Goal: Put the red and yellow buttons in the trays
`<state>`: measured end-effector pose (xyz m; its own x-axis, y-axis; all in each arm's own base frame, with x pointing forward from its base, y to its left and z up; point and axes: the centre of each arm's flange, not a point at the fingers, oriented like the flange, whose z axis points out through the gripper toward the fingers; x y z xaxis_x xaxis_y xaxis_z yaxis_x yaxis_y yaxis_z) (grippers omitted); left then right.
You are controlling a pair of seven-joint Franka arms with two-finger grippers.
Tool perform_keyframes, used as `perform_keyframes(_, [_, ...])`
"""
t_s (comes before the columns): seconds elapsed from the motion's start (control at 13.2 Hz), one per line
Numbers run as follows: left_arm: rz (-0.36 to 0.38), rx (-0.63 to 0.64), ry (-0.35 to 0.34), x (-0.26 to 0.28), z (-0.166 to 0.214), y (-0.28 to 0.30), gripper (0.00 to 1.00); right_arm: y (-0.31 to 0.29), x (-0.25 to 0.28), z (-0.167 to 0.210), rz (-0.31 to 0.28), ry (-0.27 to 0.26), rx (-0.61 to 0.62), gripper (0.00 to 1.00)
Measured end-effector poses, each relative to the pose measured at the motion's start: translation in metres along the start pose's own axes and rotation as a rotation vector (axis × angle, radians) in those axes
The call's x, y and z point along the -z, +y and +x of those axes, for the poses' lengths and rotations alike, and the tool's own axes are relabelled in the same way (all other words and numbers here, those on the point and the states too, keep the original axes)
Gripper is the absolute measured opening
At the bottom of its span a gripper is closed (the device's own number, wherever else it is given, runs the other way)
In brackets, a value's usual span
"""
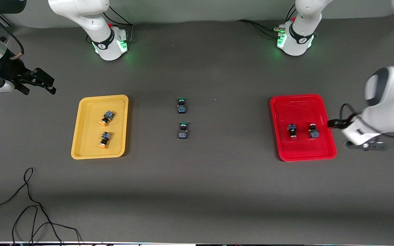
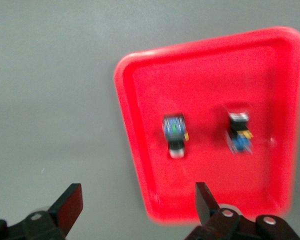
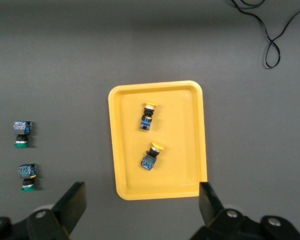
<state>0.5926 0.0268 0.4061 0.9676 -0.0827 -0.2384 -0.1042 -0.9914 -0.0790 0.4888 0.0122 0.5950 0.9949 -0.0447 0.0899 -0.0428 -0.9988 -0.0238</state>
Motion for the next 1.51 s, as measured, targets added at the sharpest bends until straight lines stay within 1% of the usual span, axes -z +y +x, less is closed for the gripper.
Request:
perform_keyframes(0.15, [-0.028, 0.014, -0.001, 0.054, -0.016, -0.006, 1.0, 0.001, -0.001, 0.0, 0.0, -0.002, -0.001, 1.0])
perform_keyframes(0.38, [-0.072, 0.02, 0.061, 0.107, -0.04, 0.003, 1.0, 0.001, -0.002, 0.001, 0.0, -0.005, -0.002, 1.0])
perform_keyframes(0.6, [-0.054, 0.003, 0.114, 0.142, -0.062, 0.03, 1.0, 0.002, -0.002, 0.001, -0.003, -0.005, -0.003, 1.0])
perform_keyframes(0.83, [-0.04, -0.028, 0.144, 0.159, -0.072, 0.052, 1.0, 0.002, -0.003, 0.001, -0.004, -0.007, -0.003, 1.0])
perform_keyframes(1.06, [-0.061, -0.015, 0.152, 0.162, -0.075, 0.046, 1.0, 0.004, -0.005, 0.002, -0.004, -0.01, -0.007, 1.0])
perform_keyframes(1.51, [-0.065, -0.007, 0.157, 0.165, -0.078, 0.042, 1.0, 0.004, -0.002, 0.003, -0.004, -0.005, -0.005, 1.0])
